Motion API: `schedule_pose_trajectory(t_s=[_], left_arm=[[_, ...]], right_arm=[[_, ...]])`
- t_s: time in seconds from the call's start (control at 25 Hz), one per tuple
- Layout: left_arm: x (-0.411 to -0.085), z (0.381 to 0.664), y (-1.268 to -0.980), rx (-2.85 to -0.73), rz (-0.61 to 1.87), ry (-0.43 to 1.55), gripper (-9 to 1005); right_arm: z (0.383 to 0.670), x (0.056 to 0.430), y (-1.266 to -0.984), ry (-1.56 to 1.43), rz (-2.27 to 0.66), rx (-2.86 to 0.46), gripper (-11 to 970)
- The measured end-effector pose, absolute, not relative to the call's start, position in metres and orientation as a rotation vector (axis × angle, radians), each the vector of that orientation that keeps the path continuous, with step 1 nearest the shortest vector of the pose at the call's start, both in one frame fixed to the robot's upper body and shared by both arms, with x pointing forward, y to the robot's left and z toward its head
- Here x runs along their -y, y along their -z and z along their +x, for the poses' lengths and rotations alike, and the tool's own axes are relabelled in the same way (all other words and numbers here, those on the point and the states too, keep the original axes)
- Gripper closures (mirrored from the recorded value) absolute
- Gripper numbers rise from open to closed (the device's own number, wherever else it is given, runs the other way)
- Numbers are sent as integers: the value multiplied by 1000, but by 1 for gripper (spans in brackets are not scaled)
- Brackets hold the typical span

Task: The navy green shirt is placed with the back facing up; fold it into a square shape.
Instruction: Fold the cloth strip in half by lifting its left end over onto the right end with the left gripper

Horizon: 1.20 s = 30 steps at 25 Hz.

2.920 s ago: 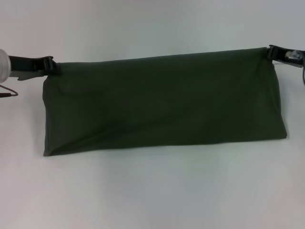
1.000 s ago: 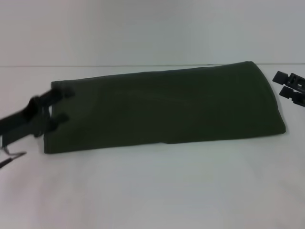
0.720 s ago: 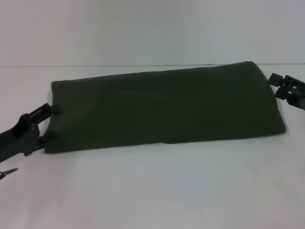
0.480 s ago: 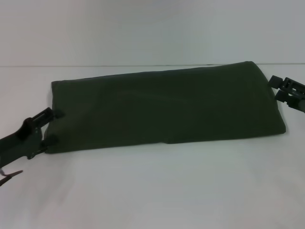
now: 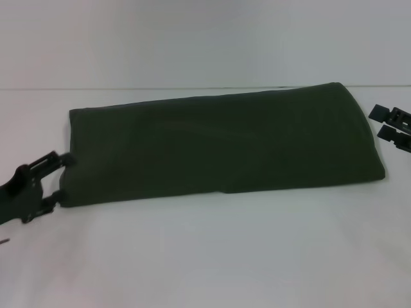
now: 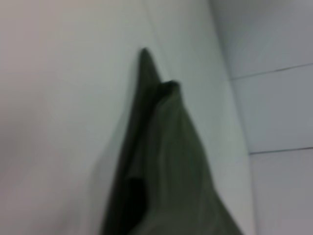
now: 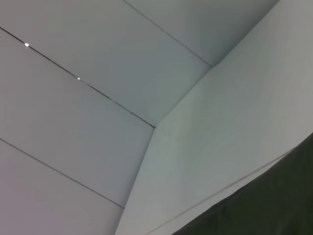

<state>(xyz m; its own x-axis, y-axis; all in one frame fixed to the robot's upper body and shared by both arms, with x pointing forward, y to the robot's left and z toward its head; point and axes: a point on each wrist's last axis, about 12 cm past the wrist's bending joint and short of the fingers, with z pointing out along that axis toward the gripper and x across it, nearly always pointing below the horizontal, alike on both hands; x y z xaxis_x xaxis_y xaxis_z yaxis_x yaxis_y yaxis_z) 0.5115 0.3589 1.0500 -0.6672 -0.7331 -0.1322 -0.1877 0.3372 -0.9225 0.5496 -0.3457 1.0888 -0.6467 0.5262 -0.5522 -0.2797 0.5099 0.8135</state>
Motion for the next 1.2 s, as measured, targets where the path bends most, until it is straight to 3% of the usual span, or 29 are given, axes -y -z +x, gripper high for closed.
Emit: schedule_pose_trajectory(t_s=[0.36, 1.2], left_arm=[[-373, 504, -1041, -2107, -976, 1253, 61], [-363, 514, -1034, -2091, -1110, 1295, 63]], right_arm=[[549, 346, -1087, -1223, 214, -1924, 32], [543, 352, -1075, -1174, 266, -1951, 32]])
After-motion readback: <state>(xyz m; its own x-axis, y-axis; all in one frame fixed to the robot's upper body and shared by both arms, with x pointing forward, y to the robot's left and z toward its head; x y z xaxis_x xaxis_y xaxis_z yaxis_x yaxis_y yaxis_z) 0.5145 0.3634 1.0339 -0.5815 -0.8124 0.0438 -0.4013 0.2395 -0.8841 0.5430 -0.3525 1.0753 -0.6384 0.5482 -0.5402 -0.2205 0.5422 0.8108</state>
